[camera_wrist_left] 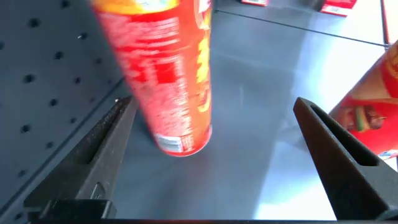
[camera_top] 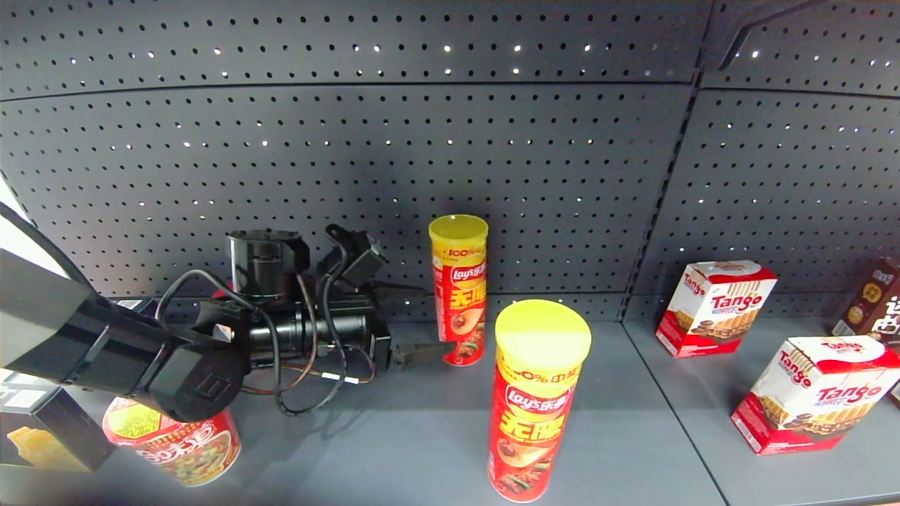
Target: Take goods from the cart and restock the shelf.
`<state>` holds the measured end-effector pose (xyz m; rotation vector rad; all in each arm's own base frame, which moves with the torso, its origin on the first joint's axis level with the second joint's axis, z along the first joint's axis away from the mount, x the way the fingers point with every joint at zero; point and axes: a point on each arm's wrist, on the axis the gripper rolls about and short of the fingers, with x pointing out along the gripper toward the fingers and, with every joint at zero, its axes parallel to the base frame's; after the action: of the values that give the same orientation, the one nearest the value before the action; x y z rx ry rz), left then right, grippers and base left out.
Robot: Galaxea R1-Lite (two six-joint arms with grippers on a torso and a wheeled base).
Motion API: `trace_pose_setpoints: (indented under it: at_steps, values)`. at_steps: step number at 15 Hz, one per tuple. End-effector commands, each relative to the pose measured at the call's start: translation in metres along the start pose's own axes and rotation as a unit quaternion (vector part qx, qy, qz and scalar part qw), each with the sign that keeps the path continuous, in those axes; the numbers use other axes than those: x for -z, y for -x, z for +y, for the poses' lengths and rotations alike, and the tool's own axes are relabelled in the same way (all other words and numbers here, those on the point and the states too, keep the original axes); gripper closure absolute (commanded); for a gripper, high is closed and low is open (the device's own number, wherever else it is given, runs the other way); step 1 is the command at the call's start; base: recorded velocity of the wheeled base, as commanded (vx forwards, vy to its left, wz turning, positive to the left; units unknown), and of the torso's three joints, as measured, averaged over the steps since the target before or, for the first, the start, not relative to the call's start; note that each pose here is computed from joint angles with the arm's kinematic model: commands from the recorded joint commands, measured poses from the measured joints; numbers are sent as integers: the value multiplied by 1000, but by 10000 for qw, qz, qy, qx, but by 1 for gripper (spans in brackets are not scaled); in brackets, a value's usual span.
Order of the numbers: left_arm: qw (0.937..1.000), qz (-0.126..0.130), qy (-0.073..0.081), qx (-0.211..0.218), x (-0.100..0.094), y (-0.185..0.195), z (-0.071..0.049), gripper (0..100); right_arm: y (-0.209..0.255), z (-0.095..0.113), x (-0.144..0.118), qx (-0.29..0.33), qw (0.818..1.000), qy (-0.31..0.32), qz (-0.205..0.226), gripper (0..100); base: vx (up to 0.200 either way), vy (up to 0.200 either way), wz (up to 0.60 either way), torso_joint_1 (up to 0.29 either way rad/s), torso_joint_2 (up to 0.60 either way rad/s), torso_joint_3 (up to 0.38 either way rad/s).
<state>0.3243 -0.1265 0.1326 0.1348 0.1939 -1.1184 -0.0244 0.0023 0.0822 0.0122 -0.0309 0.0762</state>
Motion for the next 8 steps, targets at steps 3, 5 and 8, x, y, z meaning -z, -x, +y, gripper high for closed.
trace_pose_setpoints:
  at_steps: [3, 5, 8]
  values:
    - [9999, 32, 11, 96, 2, -6, -4, 0, 0, 0, 0, -4, 10000, 0, -4, 0, 0, 0, 0, 0, 0, 0]
    - [9999, 59, 31, 133, 5, -10, -4, 0, 0, 0, 0, -4, 10000, 0, -4, 0, 0, 0, 0, 0, 0, 0]
    - [9998, 106, 59, 187, 9, -17, -4, 0, 0, 0, 0, -4, 10000, 0, -4, 0, 0, 0, 0, 0, 0, 0]
